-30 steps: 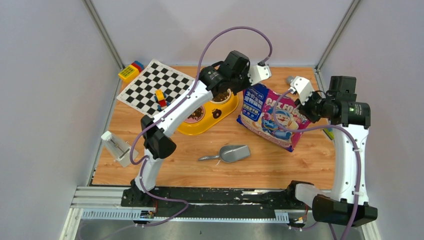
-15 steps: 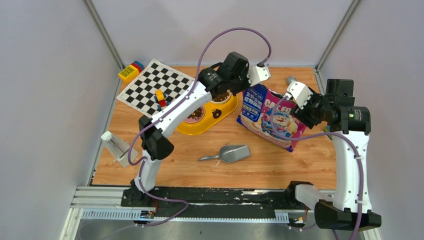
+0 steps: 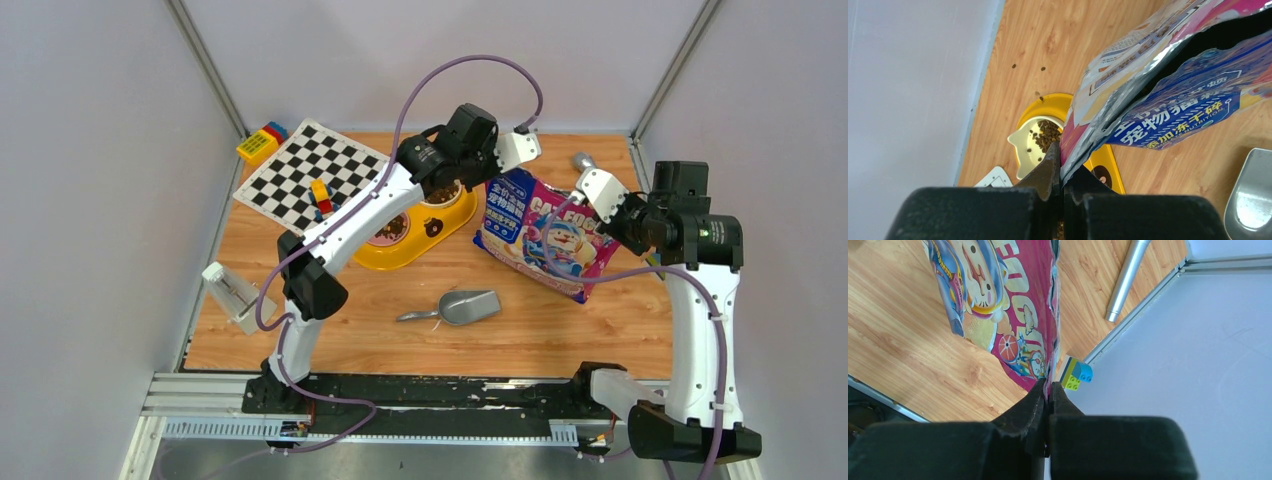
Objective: Serve the pet food
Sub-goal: Close the pet food bag at the center of the board.
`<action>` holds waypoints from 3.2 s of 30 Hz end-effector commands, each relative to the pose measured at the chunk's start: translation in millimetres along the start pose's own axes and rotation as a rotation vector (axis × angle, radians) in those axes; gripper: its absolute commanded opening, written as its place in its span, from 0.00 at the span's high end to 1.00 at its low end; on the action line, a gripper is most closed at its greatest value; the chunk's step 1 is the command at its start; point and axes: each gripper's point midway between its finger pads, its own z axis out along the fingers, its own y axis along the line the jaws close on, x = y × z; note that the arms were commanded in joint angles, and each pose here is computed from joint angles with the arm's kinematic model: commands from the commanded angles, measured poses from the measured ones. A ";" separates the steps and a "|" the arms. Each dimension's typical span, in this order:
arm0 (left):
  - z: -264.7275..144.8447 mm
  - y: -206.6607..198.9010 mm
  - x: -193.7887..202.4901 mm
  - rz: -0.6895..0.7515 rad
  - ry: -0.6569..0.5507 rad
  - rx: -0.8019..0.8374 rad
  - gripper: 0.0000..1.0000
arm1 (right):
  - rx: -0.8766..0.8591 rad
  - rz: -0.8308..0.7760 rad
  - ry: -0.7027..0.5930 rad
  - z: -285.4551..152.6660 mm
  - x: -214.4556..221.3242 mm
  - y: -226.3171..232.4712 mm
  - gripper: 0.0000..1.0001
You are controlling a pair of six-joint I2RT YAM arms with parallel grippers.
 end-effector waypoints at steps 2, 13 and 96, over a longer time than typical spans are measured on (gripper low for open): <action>-52.6 56.5 -31.8 -0.026 -0.106 -0.192 1.00 | 0.159 -0.053 -0.062 -29.5 -18.1 -30.1 1.00; -50.8 55.5 -32.3 -0.030 -0.109 -0.187 1.00 | 0.014 -0.019 -0.135 -10.8 -43.5 -14.5 0.46; -84.6 79.3 -24.5 -0.063 -0.156 -0.229 1.00 | 0.032 0.004 -0.124 27.0 -61.7 -21.9 0.25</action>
